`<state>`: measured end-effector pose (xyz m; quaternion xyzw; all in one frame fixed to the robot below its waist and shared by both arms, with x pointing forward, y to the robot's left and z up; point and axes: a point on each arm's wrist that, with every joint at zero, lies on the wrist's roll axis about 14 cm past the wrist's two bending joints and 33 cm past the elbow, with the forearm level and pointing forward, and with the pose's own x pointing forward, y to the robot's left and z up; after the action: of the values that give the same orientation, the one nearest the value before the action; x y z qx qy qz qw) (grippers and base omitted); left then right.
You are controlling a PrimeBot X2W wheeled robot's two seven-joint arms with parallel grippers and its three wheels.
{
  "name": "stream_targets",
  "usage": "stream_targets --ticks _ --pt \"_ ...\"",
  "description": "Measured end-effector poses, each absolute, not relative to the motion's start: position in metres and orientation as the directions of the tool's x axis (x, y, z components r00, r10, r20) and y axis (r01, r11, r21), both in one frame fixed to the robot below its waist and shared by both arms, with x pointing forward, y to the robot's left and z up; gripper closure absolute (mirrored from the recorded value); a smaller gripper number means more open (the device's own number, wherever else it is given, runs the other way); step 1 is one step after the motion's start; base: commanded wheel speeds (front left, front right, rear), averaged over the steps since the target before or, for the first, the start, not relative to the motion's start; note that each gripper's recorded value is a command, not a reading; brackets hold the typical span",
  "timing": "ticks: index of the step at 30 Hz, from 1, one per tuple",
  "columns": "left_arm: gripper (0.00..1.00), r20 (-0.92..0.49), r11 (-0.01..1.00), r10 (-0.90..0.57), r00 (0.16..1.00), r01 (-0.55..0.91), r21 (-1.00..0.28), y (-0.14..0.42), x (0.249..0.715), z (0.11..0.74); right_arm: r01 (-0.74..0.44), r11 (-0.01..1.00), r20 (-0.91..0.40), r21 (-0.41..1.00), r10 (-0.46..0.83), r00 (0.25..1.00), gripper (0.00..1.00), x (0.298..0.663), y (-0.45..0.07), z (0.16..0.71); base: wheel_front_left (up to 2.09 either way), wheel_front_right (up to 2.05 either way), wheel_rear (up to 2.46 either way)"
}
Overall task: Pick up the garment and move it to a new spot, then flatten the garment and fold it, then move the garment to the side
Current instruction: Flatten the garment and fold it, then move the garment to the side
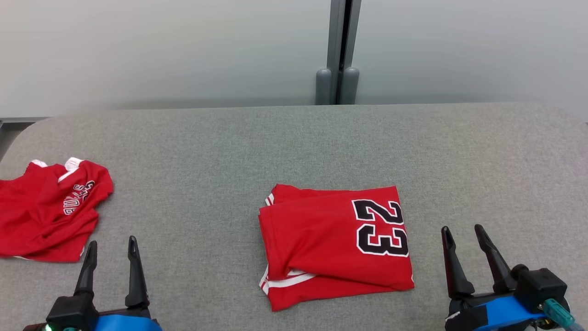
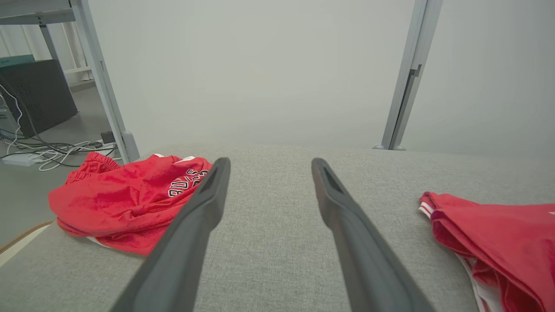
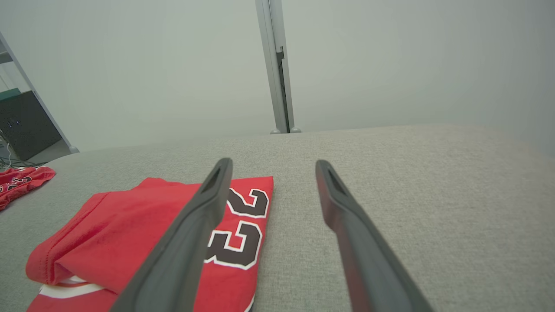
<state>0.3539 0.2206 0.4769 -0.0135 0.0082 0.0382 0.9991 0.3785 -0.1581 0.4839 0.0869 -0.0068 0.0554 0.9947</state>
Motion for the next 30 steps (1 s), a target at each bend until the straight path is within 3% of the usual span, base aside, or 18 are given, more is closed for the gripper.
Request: stream_targets --ticks 30 --pt "0.00 -0.031 0.996 0.081 0.996 -0.081 -0.025 0.223 0.347 0.472 -0.140 0.977 -0.025 0.159 0.145 0.989 0.00 0.370 -0.147 0.470 0.00 0.00 0.00"
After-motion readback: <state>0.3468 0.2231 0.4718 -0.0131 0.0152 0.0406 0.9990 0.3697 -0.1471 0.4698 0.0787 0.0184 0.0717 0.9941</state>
